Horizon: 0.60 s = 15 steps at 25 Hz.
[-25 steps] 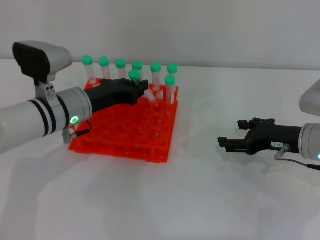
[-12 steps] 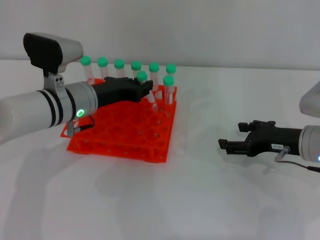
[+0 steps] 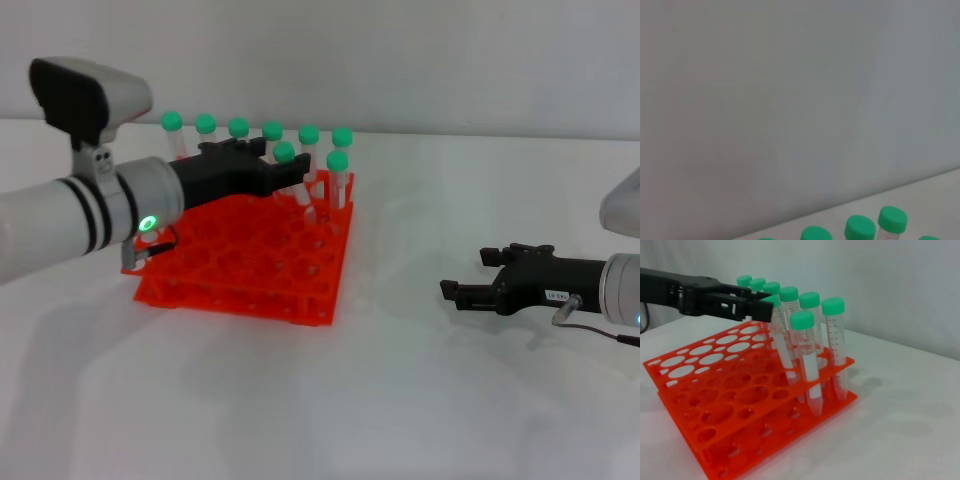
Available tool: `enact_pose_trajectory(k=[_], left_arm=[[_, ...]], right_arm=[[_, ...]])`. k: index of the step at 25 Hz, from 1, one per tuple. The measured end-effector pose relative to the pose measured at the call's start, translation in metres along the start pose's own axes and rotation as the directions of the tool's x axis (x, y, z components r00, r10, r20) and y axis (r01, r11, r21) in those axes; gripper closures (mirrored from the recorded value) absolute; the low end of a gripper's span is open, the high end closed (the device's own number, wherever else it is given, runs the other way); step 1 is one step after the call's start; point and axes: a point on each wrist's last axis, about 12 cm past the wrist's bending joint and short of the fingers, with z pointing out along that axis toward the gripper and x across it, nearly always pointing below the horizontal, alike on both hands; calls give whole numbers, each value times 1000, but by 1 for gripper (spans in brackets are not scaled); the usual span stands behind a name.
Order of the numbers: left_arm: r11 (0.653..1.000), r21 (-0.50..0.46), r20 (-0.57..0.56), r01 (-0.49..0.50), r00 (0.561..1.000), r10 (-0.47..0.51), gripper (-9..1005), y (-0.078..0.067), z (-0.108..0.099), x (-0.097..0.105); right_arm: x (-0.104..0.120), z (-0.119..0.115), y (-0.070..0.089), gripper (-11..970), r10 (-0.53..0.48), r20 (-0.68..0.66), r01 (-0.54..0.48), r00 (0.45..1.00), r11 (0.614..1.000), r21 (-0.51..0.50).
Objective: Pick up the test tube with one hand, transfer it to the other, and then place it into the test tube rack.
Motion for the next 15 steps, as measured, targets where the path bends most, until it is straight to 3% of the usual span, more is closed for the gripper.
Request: enact_pose_trajectory(k=[7, 10, 15], left_arm=[[999, 20, 114, -43, 993, 41, 133, 3, -35, 13], [997, 11, 238, -72, 969, 67, 135, 4, -62, 25], [992, -76, 453, -100, 883, 124, 139, 2, -113, 60]], right_arm=[[-1, 0, 0, 108, -5, 2, 5, 1000, 1000, 1], [0, -2, -2, 108, -3, 6, 3, 1000, 1000, 7], [4, -10, -8, 107, 0, 28, -1, 1000, 999, 36]])
